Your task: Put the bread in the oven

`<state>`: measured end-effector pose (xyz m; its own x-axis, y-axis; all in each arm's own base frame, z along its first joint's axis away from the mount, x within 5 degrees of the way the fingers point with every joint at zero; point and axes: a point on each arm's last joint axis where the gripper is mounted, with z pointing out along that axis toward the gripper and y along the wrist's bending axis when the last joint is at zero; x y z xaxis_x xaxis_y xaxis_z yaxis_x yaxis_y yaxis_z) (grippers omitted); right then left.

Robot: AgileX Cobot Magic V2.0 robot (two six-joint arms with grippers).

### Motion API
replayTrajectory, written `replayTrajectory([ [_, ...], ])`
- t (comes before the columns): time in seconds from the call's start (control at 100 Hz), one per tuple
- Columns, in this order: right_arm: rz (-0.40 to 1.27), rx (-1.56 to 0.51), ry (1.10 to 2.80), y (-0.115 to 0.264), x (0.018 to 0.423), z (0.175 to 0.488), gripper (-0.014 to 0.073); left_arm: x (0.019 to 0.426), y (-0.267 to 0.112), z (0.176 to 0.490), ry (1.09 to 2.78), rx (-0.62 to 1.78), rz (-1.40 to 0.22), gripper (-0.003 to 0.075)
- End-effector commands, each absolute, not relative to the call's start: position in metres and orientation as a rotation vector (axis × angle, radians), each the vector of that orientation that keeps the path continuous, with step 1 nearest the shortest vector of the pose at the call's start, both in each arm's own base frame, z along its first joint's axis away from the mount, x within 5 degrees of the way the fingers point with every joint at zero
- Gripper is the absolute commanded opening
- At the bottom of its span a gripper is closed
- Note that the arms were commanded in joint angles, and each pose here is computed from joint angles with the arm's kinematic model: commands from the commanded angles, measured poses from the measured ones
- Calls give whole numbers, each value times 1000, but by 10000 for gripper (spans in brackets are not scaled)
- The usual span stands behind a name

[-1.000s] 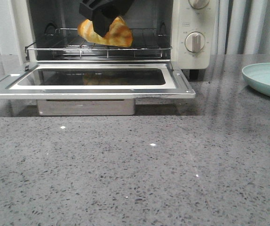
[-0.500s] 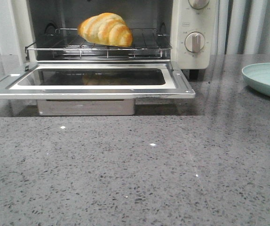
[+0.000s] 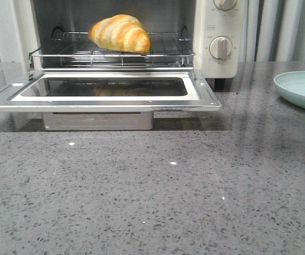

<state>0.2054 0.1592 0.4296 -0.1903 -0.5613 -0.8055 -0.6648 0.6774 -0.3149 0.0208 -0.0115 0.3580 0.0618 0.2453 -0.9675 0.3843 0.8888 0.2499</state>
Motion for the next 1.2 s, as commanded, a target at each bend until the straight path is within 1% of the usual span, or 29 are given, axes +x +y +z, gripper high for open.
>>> replayTrajectory([
  [0.0, 175, -866, 1667, 126, 163, 446, -46, 20, -7, 357, 1403, 482, -44, -22],
  [0.03, 178, -850, 1634, 113, 148, 443, -46, 20, -7, 353, 1393, 480, -38, -22],
  [0.11, 172, -815, 1612, 88, 123, 420, -46, 23, -8, 341, 1388, 482, -30, -22],
  [0.23, 154, -661, 1609, 50, 90, 395, -46, 28, -10, 333, 1369, 474, -34, -22],
  [0.38, 84, -535, 1418, 16, 47, 381, -46, 29, -11, 332, 1354, 468, -37, -22],
  [0.45, 61, -505, 1375, 7, 35, 373, -46, 29, -11, 332, 1355, 465, -45, -21],
  [0.58, 43, -495, 1403, 2, 28, 361, -47, 29, -11, 332, 1359, 455, -70, -21],
  [0.75, 50, -490, 1366, 3, 28, 364, -48, 29, -11, 332, 1359, 455, -70, -21],
  [1.19, 50, -490, 1368, 3, 28, 364, -48, 29, -11, 332, 1359, 455, -70, -22],
])
